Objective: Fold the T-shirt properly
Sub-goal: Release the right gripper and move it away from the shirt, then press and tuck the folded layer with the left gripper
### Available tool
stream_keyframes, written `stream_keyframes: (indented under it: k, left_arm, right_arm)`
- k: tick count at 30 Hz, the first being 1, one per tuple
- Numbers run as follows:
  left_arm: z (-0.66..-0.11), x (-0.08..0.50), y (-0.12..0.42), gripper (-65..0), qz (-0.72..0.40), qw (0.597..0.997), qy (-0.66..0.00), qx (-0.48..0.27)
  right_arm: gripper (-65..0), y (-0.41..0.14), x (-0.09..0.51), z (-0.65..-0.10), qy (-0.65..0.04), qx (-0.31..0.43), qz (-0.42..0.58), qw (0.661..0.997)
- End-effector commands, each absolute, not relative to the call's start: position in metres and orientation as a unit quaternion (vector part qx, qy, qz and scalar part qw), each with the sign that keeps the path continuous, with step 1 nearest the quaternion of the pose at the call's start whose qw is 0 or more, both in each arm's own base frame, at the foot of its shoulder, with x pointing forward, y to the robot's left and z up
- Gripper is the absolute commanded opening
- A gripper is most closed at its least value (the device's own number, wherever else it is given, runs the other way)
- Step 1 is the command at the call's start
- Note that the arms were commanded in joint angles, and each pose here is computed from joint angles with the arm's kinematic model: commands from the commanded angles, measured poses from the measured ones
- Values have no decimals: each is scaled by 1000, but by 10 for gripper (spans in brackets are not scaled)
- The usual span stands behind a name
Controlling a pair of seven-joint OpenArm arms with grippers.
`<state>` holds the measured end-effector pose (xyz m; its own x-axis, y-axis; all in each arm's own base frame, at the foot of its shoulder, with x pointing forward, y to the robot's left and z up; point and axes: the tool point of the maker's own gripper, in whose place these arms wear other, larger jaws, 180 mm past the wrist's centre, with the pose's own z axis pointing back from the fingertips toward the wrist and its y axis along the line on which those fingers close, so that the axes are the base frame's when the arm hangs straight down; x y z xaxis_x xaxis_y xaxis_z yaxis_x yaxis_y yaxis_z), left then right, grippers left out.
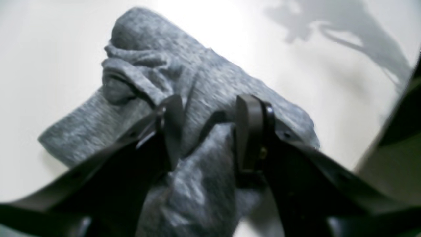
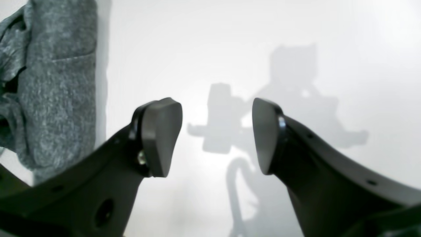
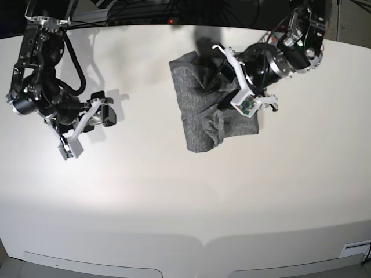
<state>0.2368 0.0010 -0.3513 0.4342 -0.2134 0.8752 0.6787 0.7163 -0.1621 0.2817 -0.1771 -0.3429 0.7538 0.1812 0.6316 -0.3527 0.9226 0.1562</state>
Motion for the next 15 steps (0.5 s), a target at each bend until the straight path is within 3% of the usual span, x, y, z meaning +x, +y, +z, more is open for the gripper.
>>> stream_keyframes:
  k: [1, 6, 15]
  left_arm:
    - [-340, 245, 0, -390, -269, 796, -477, -256]
    - [-340, 263, 13, -390, -245, 808, -490, -215]
    - [-347, 259, 13, -390, -240, 821, -470, -220]
  right_arm:
    - [-277, -177, 291, -329, -345, 134, 149, 917]
    - [-277, -176, 289, -329, -339, 140, 150, 918]
    - [-277, -176, 289, -329, -339, 139, 150, 918]
